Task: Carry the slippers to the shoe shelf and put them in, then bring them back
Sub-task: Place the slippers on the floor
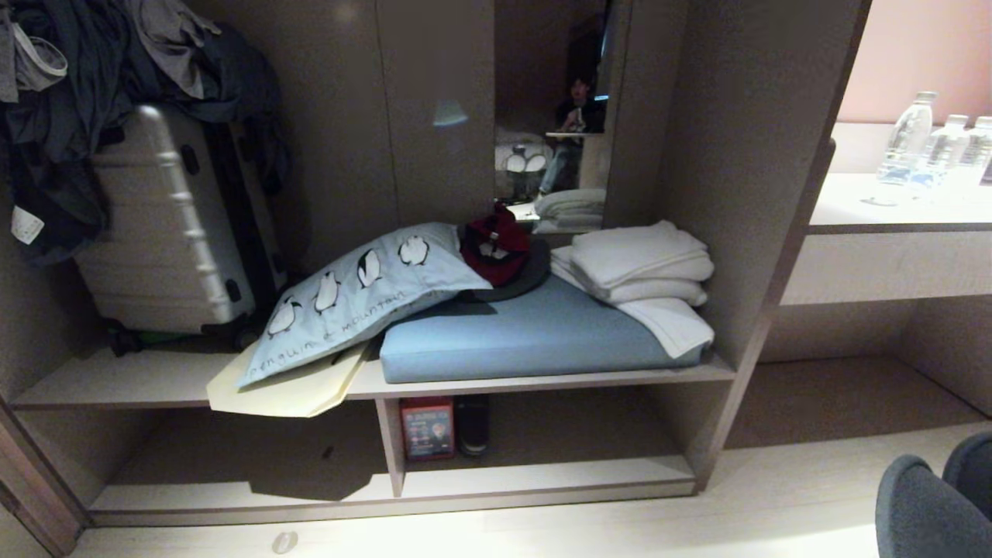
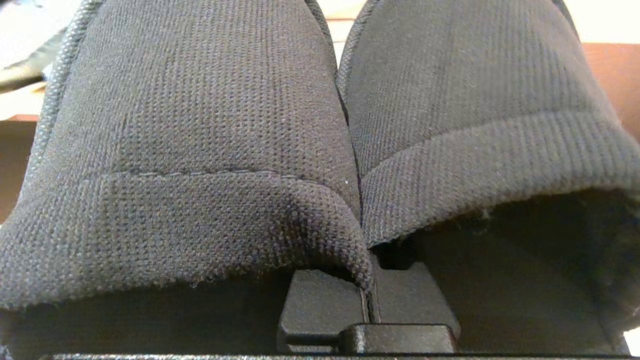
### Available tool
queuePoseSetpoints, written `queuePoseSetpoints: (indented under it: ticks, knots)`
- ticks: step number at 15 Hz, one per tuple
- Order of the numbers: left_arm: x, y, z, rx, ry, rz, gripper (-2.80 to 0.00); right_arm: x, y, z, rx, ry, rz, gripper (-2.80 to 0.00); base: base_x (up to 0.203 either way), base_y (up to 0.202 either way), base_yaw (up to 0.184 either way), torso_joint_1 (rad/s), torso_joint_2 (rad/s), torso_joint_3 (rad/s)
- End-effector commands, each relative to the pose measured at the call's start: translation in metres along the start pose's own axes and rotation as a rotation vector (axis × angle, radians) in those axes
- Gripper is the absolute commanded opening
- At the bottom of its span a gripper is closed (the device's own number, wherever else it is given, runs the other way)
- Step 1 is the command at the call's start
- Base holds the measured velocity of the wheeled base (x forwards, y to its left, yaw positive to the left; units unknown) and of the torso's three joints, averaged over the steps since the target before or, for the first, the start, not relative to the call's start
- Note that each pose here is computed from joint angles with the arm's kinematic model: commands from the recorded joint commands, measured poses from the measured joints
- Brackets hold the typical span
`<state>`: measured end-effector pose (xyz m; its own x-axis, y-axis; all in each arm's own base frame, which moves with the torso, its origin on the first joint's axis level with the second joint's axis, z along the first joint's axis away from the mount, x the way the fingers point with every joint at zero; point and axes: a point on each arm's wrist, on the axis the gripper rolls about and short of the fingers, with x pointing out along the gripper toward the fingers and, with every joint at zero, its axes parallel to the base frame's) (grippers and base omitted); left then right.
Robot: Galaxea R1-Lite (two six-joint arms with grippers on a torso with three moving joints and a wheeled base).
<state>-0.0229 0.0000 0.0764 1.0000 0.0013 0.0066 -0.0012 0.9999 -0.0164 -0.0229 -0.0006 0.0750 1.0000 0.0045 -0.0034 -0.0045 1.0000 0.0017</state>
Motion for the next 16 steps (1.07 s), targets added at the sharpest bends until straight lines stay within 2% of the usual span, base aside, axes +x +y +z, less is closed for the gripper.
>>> queuePoseSetpoints:
  ticks: [1,16]
  knots:
    - [0.0,0.0,0.0002,0.0,-0.001,0.0,-2.8,0.0002,0.0,-0.0004,0.0,0.003,0.0,-2.8,0.0,-0.195,0.003,0.002,0.0,0.002]
    - [0.0,0.0,0.0002,0.001,-0.001,0.0,-2.8,0.0002,0.0,-0.0004,0.0,0.003,0.0,-2.8,0.0,-0.198,0.002,0.002,0.0,0.002]
